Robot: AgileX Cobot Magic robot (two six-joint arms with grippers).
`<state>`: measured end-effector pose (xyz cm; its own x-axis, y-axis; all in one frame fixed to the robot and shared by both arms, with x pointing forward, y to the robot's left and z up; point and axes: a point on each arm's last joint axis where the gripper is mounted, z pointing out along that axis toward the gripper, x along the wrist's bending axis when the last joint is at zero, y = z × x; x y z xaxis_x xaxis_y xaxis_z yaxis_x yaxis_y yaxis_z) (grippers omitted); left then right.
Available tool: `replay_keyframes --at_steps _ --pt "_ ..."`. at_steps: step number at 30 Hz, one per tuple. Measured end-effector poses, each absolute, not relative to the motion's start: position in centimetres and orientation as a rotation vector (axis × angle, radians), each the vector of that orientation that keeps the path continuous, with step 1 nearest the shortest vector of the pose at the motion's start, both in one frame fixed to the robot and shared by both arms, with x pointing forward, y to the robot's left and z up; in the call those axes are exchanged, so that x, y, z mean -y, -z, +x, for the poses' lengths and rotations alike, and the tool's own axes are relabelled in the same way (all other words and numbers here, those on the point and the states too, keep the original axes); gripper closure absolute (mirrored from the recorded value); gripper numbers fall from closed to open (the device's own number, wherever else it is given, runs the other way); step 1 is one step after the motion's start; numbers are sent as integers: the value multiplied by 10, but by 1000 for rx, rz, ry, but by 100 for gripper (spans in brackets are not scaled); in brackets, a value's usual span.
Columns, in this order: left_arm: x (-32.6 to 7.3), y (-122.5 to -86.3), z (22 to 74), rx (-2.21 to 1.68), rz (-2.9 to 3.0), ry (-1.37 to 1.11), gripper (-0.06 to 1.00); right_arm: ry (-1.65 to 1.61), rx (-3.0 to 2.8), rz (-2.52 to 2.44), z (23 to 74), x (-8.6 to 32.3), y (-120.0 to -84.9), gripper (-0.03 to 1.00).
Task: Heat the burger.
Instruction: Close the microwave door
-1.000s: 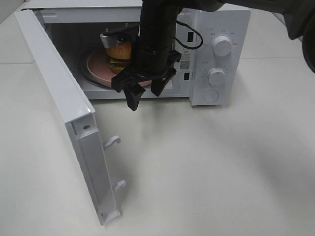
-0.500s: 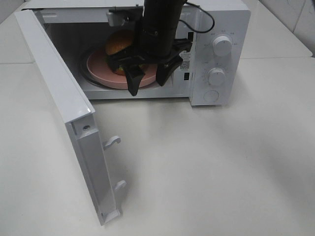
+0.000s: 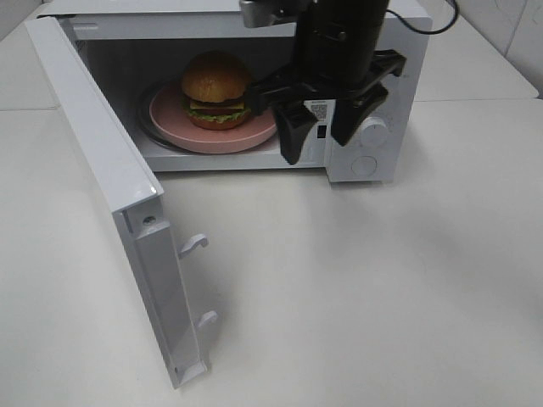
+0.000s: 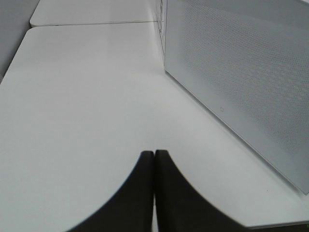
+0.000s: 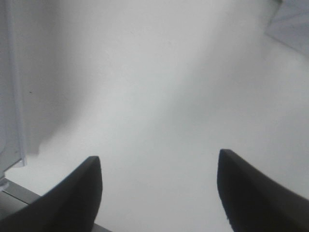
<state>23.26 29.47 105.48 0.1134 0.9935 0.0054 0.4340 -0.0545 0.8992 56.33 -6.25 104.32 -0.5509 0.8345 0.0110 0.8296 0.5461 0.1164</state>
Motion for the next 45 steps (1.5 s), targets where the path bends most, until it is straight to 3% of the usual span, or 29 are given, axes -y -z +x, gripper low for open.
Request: replay_keyframes --at_steps 13,20,32,39,45 --pt "-295 -1055 233 -1429 1607 -900 94 -200 -2478 1784 546 173 -1067 32" --pt "-295 -1055 233 -1429 1607 -900 94 -228 -2276 1965 511 241 -1080 32" --pt "-295 -1055 233 -1429 1607 -900 94 -320 -2157 1990 430 264 -1092 32" --pt "-295 -1055 233 -1429 1607 -900 94 -389 -2097 1941 353 281 -1070 32" --pt "-295 -1055 233 -1429 1607 -900 94 -496 -2044 1876 320 288 -1059 32"
